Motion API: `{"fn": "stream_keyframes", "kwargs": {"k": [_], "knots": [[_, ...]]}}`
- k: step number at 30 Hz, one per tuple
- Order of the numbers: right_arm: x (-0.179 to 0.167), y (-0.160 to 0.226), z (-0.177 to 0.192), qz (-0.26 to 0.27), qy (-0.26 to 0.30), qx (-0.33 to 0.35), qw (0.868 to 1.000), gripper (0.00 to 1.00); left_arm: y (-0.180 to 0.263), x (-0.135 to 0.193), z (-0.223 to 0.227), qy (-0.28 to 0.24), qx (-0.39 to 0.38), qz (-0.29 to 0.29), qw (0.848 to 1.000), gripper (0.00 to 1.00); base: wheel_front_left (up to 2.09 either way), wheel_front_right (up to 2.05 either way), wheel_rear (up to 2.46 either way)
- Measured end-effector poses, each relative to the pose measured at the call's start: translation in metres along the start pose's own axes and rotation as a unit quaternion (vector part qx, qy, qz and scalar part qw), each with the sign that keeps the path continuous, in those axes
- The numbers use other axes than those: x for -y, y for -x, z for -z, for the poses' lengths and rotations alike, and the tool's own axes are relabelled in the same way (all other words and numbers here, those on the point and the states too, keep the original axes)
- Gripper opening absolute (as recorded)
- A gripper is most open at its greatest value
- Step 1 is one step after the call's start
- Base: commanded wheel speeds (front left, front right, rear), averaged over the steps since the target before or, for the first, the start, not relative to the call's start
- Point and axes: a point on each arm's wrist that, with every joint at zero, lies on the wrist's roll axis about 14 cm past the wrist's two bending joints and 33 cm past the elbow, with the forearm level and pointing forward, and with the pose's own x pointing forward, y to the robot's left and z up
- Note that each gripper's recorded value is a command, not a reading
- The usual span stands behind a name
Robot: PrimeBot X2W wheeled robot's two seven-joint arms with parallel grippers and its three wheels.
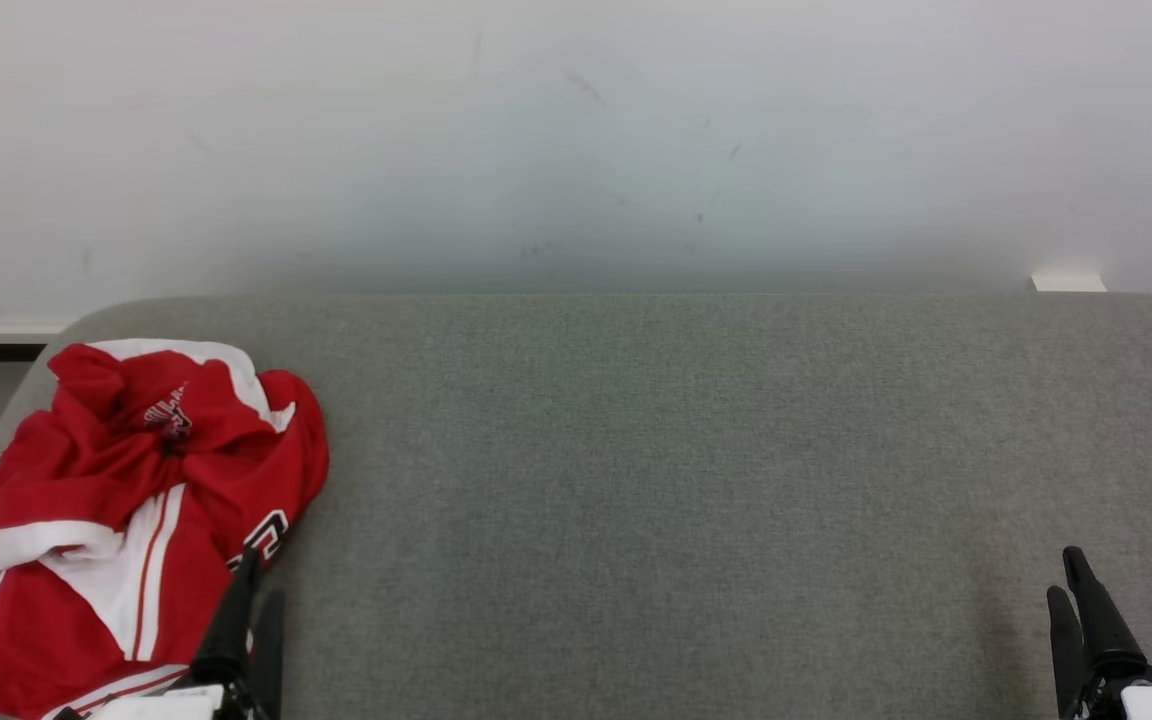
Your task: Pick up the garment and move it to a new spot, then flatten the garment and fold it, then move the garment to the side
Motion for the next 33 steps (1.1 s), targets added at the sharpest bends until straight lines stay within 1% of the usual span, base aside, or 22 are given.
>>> {"fn": "stream_keyframes", "kwargs": {"k": [6, 12, 19, 23, 30, 33], "knots": [[-0.007, -0.002, 0.007, -0.010, 0.009, -0.003, 1.000, 1.00, -0.002, 0.006, 0.001, -0.010, 0.006, 0.009, 1.000, 1.00, 0.00, 0.00, 0.00], [-0.015, -0.004, 0.012, -0.022, 0.031, -0.004, 0.999, 1.00, -0.004, 0.016, 0.001, -0.035, 0.014, 0.024, 0.999, 1.00, 0.00, 0.00, 0.00], [-0.028, -0.007, 0.015, -0.042, 0.073, -0.004, 0.996, 1.00, -0.006, 0.026, 0.002, -0.098, 0.019, 0.037, 0.994, 1.00, 0.00, 0.00, 0.00], [-0.034, -0.007, 0.018, -0.051, 0.095, -0.003, 0.994, 1.00, -0.007, 0.031, 0.004, -0.149, 0.022, 0.044, 0.988, 1.00, 0.00, 0.00, 0.00], [-0.042, -0.007, 0.026, -0.066, 0.162, -0.010, 0.985, 1.00, -0.008, 0.038, 0.009, -0.219, 0.022, 0.050, 0.974, 1.00, 0.00, 0.00, 0.00], [-0.044, -0.007, 0.029, -0.071, 0.194, -0.011, 0.978, 1.00, -0.008, 0.039, 0.011, -0.253, 0.024, 0.048, 0.966, 1.00, 0.00, 0.00, 0.00]]}}
